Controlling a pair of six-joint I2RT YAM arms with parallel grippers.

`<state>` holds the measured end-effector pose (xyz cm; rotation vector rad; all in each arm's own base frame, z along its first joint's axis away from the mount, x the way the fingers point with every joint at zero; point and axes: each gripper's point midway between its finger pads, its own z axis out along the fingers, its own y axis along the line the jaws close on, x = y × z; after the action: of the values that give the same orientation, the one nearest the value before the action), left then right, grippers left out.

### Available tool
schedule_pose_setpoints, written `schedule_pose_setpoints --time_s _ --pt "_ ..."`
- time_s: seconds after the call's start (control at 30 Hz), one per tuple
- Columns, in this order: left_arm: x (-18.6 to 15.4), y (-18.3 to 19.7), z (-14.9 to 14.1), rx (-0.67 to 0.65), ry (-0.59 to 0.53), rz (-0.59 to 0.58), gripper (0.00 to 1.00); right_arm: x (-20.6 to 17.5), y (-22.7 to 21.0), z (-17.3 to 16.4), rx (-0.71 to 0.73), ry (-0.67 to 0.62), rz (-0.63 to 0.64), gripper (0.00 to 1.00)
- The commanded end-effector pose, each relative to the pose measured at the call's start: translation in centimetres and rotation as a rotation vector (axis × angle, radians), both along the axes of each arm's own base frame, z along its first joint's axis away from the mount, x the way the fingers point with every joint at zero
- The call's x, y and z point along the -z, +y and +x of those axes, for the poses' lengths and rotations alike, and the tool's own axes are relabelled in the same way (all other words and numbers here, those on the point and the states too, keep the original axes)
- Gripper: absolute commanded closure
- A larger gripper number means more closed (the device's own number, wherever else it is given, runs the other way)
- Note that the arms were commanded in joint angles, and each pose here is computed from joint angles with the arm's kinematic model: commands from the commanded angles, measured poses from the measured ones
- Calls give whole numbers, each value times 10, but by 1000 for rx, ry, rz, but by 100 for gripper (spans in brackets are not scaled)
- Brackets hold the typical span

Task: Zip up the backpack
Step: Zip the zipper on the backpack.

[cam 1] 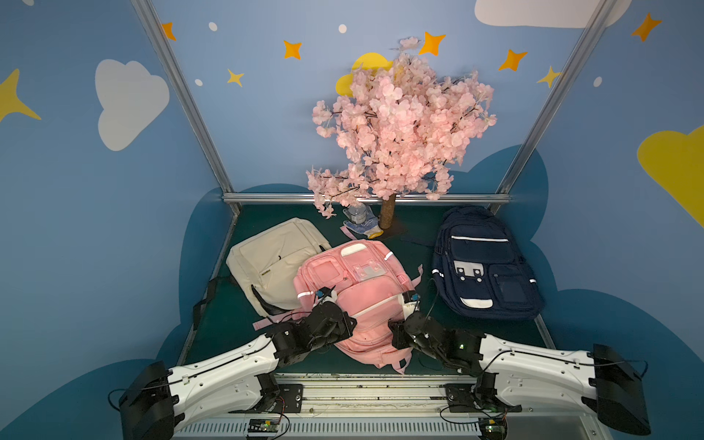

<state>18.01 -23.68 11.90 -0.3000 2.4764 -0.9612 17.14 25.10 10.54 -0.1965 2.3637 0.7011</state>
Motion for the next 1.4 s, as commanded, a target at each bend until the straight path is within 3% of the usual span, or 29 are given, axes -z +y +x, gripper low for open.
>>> schedule_pose_setpoints --time_s 0.0,0.07,0.17,0.27,0.4,0.57,0.73,0.97,1.07,1.23,1.37 --pt "29 34 -8 -19 23 149 96 29 -44 11 82 43 -108 100" --pt "29 35 -9 -7 26 145 93 21 -41 15 69 27 -81 100" --pt "19 32 -11 51 -1 148 78 3 -18 12 -46 -12 -9 100" --pt "-8 31 -8 143 -88 201 55 -8 -7 10 -94 -27 34 100" --pt "-53 12 -7 342 -246 239 42 -25 7 5 -164 -63 85 100" --pt "-71 -53 -13 633 -381 224 37 -38 20 0 -226 -94 100 100" --pt "-45 -89 -2 747 -442 319 35 -43 24 -5 -246 -106 95 100" --pt "-9 -87 17 721 -443 462 39 -42 22 -8 -245 -110 98 100" --pt "-1 -81 21 700 -445 499 52 -40 23 -9 -248 -97 103 100" --pt "14 -71 19 693 -426 528 85 -30 16 -8 -220 -68 68 100" --pt "25 -65 11 700 -404 543 95 -22 2 -6 -185 -47 31 100"
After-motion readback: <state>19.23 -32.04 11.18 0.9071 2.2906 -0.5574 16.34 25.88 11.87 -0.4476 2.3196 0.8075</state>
